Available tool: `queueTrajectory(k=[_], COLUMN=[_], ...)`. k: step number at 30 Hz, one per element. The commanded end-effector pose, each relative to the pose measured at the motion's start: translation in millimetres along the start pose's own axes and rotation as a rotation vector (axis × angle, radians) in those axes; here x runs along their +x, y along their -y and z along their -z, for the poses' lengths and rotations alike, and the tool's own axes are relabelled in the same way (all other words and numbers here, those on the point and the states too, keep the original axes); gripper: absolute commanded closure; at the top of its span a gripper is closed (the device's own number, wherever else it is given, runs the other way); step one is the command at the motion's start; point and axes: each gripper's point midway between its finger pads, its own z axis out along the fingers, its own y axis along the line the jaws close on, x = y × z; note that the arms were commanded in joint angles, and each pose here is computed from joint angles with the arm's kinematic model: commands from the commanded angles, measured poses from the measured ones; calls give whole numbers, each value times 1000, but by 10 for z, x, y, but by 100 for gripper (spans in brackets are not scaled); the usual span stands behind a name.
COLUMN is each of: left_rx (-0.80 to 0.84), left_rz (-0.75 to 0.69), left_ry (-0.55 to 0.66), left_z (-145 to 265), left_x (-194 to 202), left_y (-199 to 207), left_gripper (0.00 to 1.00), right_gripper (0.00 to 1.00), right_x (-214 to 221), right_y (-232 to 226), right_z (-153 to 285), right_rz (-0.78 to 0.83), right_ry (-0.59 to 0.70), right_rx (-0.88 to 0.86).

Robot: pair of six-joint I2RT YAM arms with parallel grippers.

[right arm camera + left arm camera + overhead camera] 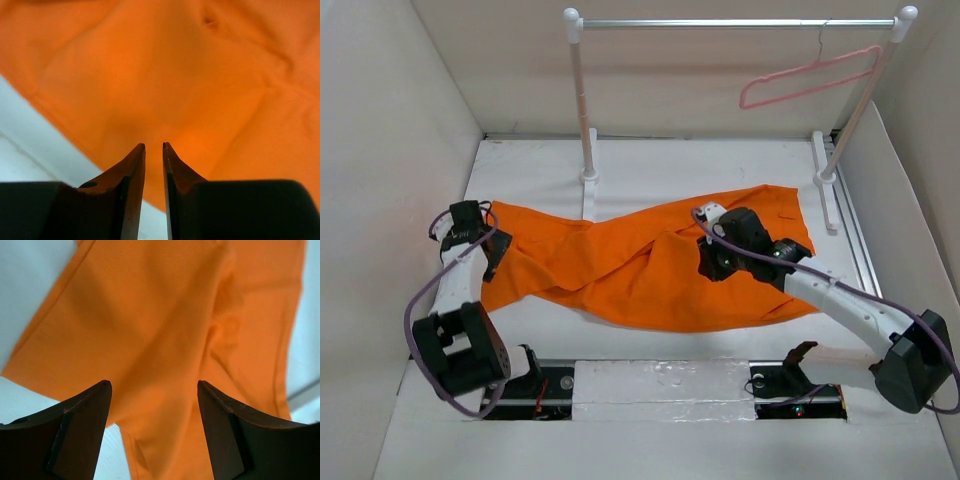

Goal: Place the trousers on the hanger
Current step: Flatten out the trousers at the center of the board.

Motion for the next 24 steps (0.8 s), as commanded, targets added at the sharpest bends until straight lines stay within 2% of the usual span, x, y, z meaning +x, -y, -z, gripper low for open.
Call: queueTrajectory(k=[1, 2, 4, 7, 9, 12, 16, 24], left_rx=[-11, -51, -86, -133, -104, -130, -289, -374], left_rz=[-99, -112, -111, -38, 50, 121, 245, 381], left_ry=[28, -13, -25, 30, 55, 4, -60, -191], left_z=[-65, -116, -128, -100, -77, -149, -184, -271], left_x=[-193, -107, -38, -70, -195, -145, -52, 306], left_y=[101, 19, -94, -333, -406, -572, -1060, -1281], left_gripper=[35, 35, 35, 36, 36, 37, 45, 48], right_gripper=[71, 63, 53, 52, 52, 51, 51, 51], right_x=[-393, -367, -328, -192, -74, 48, 98, 46], right_y=[198, 352, 319, 281, 225, 67, -48, -124], right_z=[107, 89, 96, 52, -4, -32, 30, 35], right_rz=[-32, -73, -78, -45, -32, -8, 28, 99], right_ry=[154, 172, 176, 137, 110, 89, 98, 93], right_rx=[-4, 2, -52, -68, -94, -148, -165, -210])
